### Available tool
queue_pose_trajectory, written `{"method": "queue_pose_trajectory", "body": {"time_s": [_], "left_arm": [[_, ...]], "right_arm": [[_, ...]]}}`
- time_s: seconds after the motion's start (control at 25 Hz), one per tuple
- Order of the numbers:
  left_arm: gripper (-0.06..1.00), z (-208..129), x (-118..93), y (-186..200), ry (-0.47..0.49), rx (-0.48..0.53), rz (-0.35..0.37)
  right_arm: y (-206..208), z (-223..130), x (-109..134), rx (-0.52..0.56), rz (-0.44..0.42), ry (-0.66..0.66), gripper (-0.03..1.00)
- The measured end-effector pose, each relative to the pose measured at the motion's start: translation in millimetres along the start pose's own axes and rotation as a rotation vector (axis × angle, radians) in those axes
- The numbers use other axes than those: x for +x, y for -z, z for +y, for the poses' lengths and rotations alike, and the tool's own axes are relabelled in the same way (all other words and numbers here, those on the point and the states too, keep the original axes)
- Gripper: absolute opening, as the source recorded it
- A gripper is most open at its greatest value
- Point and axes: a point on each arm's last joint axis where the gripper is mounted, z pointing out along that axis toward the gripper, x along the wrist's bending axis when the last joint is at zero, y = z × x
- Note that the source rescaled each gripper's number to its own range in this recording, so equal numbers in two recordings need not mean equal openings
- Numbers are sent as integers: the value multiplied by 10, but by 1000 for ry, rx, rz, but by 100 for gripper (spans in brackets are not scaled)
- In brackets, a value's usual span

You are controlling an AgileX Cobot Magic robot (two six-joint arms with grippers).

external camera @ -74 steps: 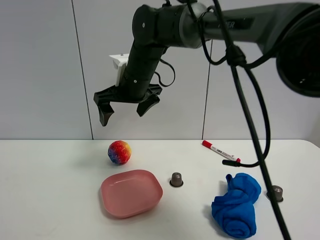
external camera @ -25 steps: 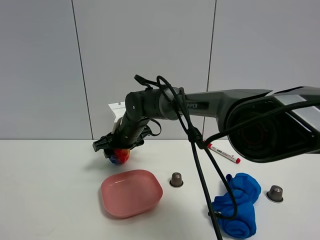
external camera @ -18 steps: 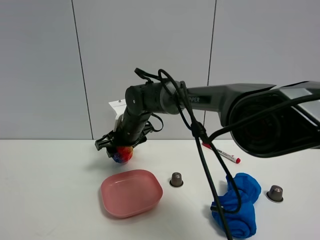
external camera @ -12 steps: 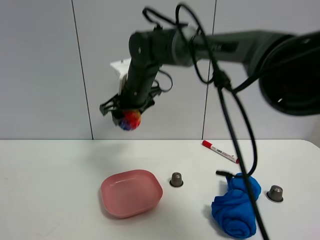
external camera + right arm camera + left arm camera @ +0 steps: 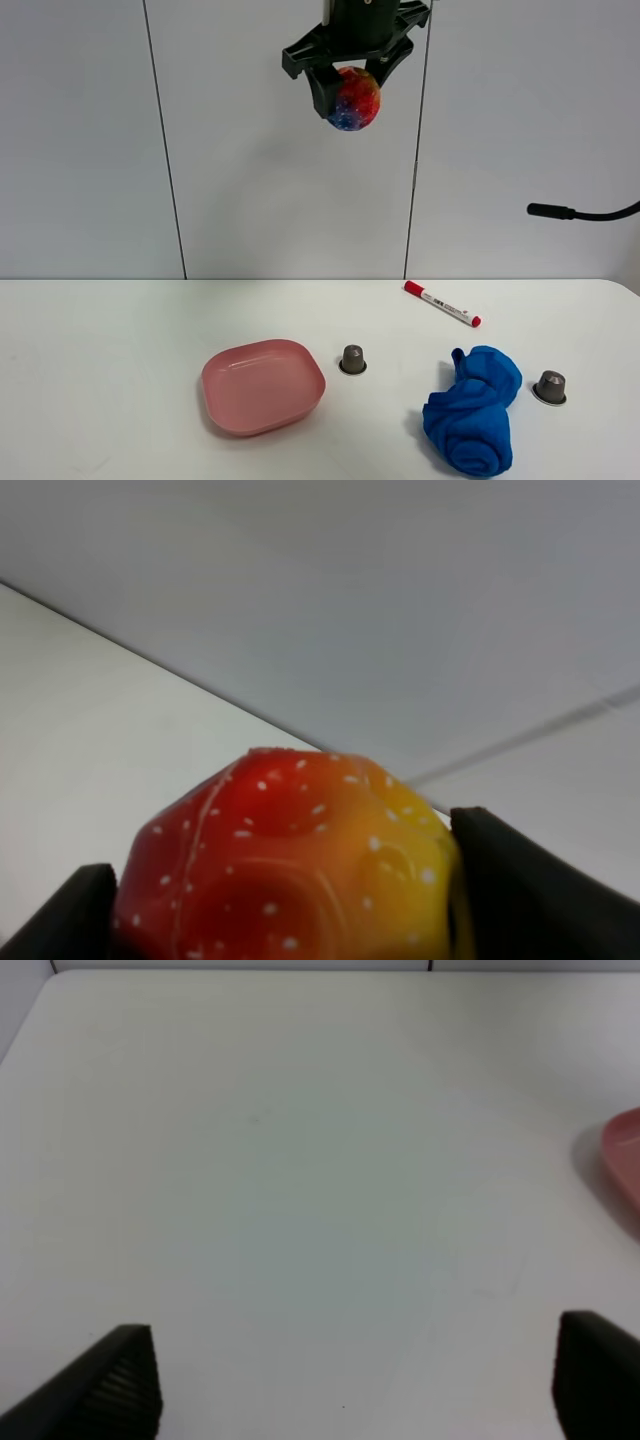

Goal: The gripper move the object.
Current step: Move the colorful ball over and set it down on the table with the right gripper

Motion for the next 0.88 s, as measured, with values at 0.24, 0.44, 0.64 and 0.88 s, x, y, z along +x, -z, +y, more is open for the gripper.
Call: {"method": "queue_pose_trajectory", "body": {"time_s": [0.24, 0.44, 0.64, 0.88], "left_arm": [[100, 0, 0, 0, 0, 0, 0], [100, 0, 0, 0, 0, 0, 0], [100, 0, 0, 0, 0, 0, 0], [100, 0, 0, 0, 0, 0, 0]], "right_arm": [[173, -12, -280, -18, -96, -53, 0], [537, -11, -537, -80, -99, -97, 0], [983, -93, -659, -124, -70, -90, 0], [1463, -477, -860, -98, -95, -146, 0]]}}
